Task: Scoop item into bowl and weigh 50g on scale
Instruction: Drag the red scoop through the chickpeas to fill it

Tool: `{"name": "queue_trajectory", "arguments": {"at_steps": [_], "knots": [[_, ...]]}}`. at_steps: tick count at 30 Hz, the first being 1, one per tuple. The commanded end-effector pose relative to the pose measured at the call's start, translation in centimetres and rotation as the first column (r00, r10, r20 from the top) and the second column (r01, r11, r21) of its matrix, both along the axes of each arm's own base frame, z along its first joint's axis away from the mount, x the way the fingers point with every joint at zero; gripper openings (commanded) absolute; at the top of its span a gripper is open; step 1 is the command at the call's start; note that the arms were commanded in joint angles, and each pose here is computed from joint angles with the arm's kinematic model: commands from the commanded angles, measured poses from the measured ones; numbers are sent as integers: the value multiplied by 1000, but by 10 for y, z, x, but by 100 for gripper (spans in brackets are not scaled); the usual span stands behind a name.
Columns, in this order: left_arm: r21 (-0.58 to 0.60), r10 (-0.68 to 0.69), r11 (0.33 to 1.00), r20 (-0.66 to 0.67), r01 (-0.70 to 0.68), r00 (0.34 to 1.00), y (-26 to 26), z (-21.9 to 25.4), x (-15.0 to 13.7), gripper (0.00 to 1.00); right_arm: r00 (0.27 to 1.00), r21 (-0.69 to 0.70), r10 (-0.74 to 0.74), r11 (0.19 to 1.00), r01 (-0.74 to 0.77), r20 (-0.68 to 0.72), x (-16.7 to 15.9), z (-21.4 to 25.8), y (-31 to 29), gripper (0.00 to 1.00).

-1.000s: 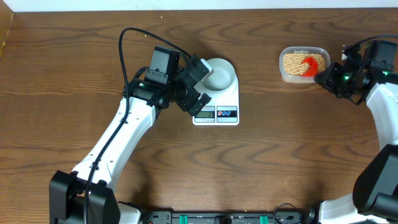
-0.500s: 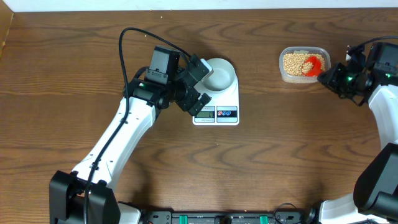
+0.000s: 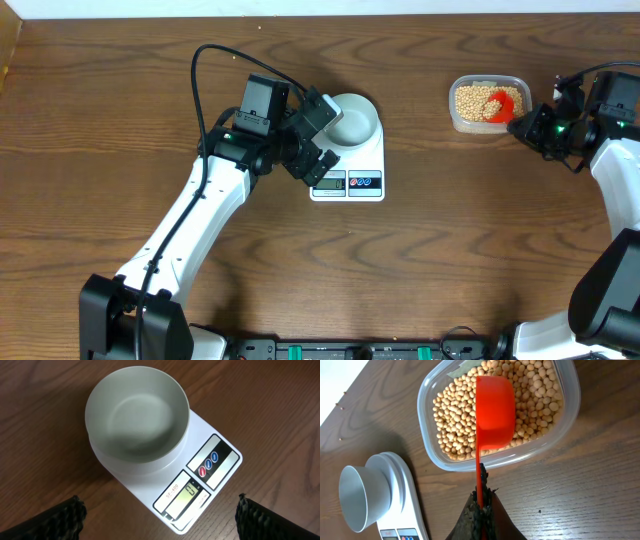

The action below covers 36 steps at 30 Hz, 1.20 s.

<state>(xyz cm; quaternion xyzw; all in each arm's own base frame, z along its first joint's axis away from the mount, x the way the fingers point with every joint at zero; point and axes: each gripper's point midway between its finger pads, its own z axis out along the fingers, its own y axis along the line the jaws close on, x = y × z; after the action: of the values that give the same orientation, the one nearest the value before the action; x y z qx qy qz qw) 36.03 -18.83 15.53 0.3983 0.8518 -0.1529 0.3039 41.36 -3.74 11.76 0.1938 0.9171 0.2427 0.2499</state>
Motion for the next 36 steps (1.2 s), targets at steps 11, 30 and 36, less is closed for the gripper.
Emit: {"name": "queue_trajectory", "arguments": {"at_steps": [11,30,36], "knots": [[-13,-8,1000,19,8,1000,0,8,-2,98,999,47,33,998,-34,16,6,-1,22,1],[-13,-8,1000,19,8,1000,0,8,-2,98,1000,61,13,998,-14,10,12,-8,25,1],[-13,-8,1000,19,8,1000,0,8,-2,98,999,107,34,994,-30,-33,14,-30,33,1]]}}
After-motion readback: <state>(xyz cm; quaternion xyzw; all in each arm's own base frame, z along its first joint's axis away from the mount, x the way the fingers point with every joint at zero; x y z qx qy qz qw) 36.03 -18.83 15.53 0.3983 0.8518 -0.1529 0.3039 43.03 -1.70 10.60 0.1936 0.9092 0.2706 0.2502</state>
